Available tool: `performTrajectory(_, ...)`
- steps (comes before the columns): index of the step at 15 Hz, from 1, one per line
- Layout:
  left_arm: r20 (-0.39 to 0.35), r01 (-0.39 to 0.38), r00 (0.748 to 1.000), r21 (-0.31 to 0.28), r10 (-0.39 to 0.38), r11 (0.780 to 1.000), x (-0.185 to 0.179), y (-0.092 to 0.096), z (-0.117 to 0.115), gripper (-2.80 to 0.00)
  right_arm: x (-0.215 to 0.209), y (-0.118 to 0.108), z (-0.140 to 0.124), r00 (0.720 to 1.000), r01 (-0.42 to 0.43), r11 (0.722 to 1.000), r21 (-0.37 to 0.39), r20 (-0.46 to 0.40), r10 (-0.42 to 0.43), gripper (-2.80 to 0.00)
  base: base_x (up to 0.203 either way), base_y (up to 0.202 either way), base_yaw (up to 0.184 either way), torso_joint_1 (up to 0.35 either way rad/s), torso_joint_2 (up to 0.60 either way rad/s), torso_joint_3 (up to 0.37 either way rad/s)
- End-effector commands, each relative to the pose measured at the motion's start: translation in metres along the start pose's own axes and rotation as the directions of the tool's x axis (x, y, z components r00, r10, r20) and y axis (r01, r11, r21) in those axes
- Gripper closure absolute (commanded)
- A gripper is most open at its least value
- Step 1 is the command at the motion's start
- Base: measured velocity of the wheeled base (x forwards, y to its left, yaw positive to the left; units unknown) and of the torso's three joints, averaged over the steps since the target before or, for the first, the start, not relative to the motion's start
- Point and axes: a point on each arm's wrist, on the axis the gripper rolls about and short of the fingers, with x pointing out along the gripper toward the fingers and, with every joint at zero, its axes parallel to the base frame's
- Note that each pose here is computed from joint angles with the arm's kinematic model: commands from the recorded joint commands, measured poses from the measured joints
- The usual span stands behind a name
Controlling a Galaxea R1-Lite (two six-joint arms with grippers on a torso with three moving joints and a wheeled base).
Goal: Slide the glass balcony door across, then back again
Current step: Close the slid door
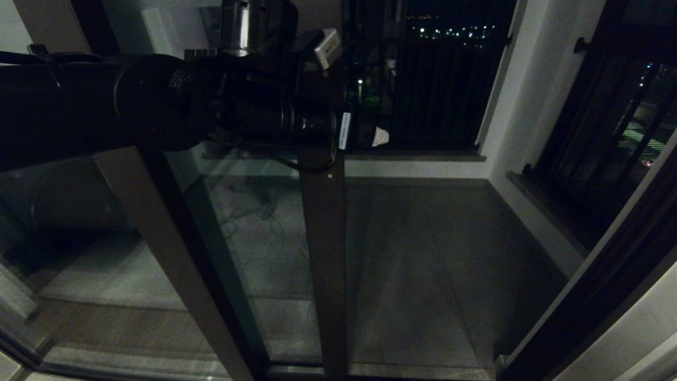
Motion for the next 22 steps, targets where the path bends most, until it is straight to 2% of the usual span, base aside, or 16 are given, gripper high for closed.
performTrajectory(1, -0.008, 0.014, 1.0, 0.002, -0.014, 1.0, 0.008, -0.005, -0.002, -2.8, 0.0, 0.0, 0.0, 1.0, 0.0, 1.0, 0.0, -0.001, 0.0, 0.0, 0.0, 0.0, 0.0, 0.0, 0.0, 0.0)
performTrajectory(16, -0.003, 0.091, 0.996, 0.015, -0.091, 0.996, 0.015, -0.034, -0.002, -2.8, 0.0, 0.0, 0.0, 1.0, 0.0, 1.0, 0.0, 0.001, 0.0, 0.0, 0.0, 0.0, 0.0, 0.0, 0.0, 0.0)
performTrajectory(21, -0.02, 0.124, 0.992, 0.022, -0.124, 0.992, 0.031, -0.047, -0.01, -2.8, 0.0, 0.0, 0.0, 1.0, 0.0, 1.0, 0.0, 0.001, 0.0, 0.0, 0.0, 0.0, 0.0, 0.0, 0.0, 0.0)
performTrajectory(22, 0.005, 0.13, 0.992, 0.026, -0.13, 0.991, 0.036, -0.051, -0.01, -2.8, 0.0, 0.0, 0.0, 1.0, 0.0, 1.0, 0.0, -0.001, 0.0, 0.0, 0.0, 0.0, 0.0, 0.0, 0.0, 0.0)
